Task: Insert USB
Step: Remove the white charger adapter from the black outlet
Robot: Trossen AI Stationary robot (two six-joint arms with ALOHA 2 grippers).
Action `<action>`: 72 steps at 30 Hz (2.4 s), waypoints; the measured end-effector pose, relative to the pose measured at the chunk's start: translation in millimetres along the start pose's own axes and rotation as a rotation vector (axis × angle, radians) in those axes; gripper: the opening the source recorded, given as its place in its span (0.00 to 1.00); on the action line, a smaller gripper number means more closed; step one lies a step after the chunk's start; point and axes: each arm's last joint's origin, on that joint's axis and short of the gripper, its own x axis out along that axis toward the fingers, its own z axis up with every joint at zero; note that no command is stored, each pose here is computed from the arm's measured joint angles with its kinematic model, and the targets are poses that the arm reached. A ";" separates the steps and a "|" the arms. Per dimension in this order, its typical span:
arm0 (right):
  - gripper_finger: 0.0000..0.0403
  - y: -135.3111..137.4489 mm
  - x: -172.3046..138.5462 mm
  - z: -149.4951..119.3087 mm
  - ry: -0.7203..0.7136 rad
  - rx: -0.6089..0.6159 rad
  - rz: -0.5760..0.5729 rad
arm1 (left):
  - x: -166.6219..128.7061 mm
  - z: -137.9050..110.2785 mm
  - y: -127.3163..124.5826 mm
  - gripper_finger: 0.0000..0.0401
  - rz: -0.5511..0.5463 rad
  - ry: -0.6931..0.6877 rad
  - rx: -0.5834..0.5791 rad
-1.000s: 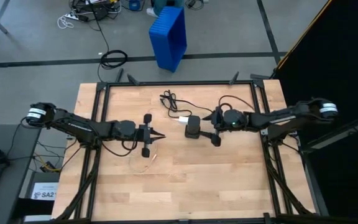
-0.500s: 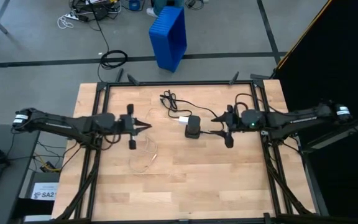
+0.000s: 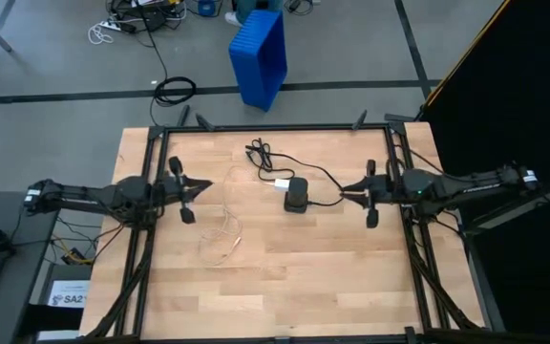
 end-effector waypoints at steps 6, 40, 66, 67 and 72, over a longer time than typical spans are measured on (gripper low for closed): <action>0.02 -3.2 -15.8 -13.0 -0.113 -0.035 -0.007 | -8.6 -18.7 -0.3 0.00 0.000 -0.023 -0.008; 0.00 -9.6 -22.2 -53.5 -0.197 -0.095 -0.012 | -15.8 -34.9 0.0 0.00 -0.038 -0.053 -0.066; 0.00 -22.6 -20.3 -64.5 -0.084 -0.050 -0.137 | -15.6 -38.3 -1.4 0.00 -0.074 -0.025 -0.061; 0.00 -22.6 -20.3 -64.5 -0.084 -0.050 -0.137 | -15.6 -38.5 -1.5 0.00 -0.079 -0.024 -0.061; 0.00 -22.6 -20.2 -65.1 -0.078 -0.050 -0.137 | -15.8 -36.7 -2.3 0.00 -0.116 -0.046 -0.065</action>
